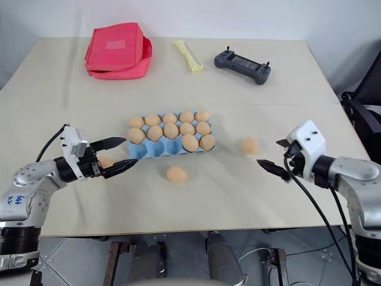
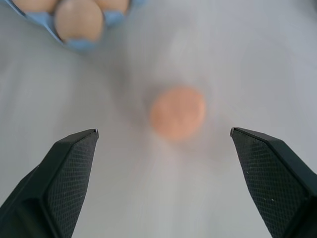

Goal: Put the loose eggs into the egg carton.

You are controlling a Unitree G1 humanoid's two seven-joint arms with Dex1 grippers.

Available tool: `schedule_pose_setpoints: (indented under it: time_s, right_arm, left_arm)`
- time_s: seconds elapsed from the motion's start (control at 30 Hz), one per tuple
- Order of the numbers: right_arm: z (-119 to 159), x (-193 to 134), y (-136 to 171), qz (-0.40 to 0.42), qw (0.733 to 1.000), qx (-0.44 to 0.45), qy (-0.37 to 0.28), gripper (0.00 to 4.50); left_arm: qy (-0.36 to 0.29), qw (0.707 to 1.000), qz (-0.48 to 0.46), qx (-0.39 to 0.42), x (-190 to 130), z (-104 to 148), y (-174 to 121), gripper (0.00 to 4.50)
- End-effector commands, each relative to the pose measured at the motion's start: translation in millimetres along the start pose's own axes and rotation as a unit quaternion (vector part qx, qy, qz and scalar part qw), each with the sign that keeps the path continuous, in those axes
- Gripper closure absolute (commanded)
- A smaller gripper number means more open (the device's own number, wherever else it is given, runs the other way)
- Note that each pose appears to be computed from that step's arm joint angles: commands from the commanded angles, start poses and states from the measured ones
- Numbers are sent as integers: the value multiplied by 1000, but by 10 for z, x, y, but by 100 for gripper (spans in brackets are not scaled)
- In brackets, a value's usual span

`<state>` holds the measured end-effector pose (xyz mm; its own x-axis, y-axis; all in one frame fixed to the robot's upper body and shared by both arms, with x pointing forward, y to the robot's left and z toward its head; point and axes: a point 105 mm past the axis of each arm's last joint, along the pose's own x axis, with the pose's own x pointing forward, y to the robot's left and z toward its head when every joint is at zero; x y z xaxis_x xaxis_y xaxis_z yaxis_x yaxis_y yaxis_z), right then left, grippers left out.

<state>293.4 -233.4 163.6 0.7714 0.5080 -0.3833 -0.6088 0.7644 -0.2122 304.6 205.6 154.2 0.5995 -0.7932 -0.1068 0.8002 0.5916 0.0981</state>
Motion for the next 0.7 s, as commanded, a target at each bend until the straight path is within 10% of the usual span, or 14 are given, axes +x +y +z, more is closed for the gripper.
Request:
schedule_pose_setpoints:
  time_s: [0.03, 0.7]
  right_arm:
    - [110, -50, -29, -21, 999, -13, -21, 2]
    - [41, 901, -165, -7, 997, 58, -58, 19]
  left_arm:
    - [-8, 1000, -6, 29, 14, 127, 7, 0]
    - [-9, 998, 37, 41, -121, 227, -17, 0]
